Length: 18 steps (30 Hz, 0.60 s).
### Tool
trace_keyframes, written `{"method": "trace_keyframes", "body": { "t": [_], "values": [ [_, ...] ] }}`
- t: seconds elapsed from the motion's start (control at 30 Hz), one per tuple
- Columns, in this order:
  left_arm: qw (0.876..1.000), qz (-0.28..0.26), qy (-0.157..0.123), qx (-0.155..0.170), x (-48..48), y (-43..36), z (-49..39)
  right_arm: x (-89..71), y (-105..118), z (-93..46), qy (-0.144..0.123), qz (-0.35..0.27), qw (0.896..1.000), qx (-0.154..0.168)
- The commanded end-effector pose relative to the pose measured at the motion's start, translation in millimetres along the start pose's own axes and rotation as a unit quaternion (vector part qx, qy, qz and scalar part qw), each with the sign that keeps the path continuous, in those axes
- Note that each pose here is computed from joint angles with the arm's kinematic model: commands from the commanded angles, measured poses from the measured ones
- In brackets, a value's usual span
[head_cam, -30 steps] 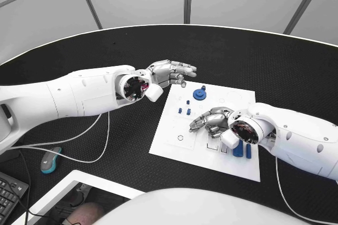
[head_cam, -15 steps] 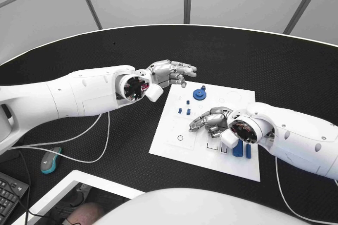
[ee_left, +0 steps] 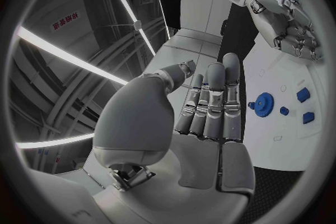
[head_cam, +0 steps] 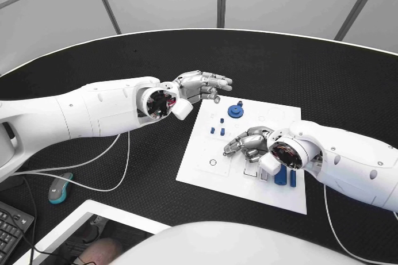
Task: Assemble the parts on the task board
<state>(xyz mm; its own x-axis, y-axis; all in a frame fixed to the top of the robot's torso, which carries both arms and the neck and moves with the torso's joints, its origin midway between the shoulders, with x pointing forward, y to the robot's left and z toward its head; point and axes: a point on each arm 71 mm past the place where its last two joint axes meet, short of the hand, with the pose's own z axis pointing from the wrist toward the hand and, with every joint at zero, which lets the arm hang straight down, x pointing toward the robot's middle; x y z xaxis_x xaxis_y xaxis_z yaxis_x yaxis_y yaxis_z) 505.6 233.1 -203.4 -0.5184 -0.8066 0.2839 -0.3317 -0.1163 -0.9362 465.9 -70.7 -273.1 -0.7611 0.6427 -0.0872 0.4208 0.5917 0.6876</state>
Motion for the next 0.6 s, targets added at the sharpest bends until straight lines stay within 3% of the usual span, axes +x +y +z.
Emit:
{"method": "trace_keyframes", "body": {
  "t": [0.03, 0.6],
  "values": [
    [1.0, 0.0, 0.0, 0.0, -0.1, -0.1, -0.1, 0.2, 0.0, 0.1, -0.003, -0.009, 1.0, 0.002],
    [1.0, 0.0, 0.0, 0.0, 0.4, 0.0, 0.1, 2.9, 1.4, 1.2, 0.0, -0.02, 1.0, 0.005]
  ]
}}
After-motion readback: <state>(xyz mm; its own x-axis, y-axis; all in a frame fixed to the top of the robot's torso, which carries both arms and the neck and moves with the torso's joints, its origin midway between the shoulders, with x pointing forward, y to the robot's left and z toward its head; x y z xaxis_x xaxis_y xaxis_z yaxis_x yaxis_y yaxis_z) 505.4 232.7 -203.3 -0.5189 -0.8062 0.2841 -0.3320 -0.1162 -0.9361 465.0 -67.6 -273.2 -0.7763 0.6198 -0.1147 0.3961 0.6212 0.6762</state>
